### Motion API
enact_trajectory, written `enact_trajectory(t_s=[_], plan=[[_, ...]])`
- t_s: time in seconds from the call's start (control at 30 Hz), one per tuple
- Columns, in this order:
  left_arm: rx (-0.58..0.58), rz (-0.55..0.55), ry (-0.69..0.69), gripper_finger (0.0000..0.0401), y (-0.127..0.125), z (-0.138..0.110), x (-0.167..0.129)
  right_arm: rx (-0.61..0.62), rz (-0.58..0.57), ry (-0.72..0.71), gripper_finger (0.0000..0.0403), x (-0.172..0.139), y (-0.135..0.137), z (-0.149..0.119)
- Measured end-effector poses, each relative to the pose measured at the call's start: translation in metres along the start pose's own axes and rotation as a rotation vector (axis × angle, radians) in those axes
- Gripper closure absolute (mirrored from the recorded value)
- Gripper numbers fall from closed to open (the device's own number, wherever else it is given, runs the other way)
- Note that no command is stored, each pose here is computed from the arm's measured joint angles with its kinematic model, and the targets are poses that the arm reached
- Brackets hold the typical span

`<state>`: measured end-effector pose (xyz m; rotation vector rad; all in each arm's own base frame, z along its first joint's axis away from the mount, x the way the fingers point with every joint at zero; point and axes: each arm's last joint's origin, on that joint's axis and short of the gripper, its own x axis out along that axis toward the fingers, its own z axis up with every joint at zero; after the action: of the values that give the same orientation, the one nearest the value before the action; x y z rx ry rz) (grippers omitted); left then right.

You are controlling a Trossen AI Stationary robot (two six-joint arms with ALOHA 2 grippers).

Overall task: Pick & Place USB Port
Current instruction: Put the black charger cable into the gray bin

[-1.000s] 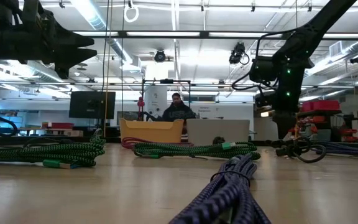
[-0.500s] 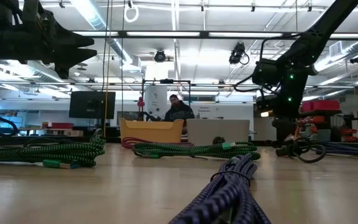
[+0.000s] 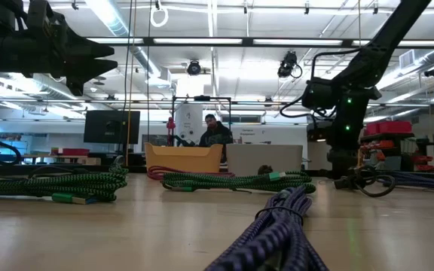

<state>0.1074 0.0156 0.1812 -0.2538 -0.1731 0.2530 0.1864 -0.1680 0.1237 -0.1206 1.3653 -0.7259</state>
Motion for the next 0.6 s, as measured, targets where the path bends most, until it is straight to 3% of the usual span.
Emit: enact_trajectory(t_s=[0.07,0.2,0.23,0.43,0.6], plan=[[0.0,0.0,0.0,0.0227,0.0,0.0,0.0,-0.015,0.006,0.004,0.0214,0.0,0.002,0.0],[0.0,0.0,0.0,0.0227,0.0,0.0,0.0,-0.027,-0.014,0.05,0.0358,0.001,0.001,-0.004],[0.0,0.0,0.0,0.0227,0.0,0.0,0.0,-0.021,-0.013,0.056,0.0377,0.001,0.0,-0.005],[0.0,0.001,0.001,0.0227,0.0,0.0,0.0,0.005,0.016,0.113,0.0395,-0.005,-0.006,-0.004],[0.0,0.002,0.0,0.0227,0.0,0.0,0.0,0.013,0.034,0.102,0.0397,-0.029,-0.016,0.014]])
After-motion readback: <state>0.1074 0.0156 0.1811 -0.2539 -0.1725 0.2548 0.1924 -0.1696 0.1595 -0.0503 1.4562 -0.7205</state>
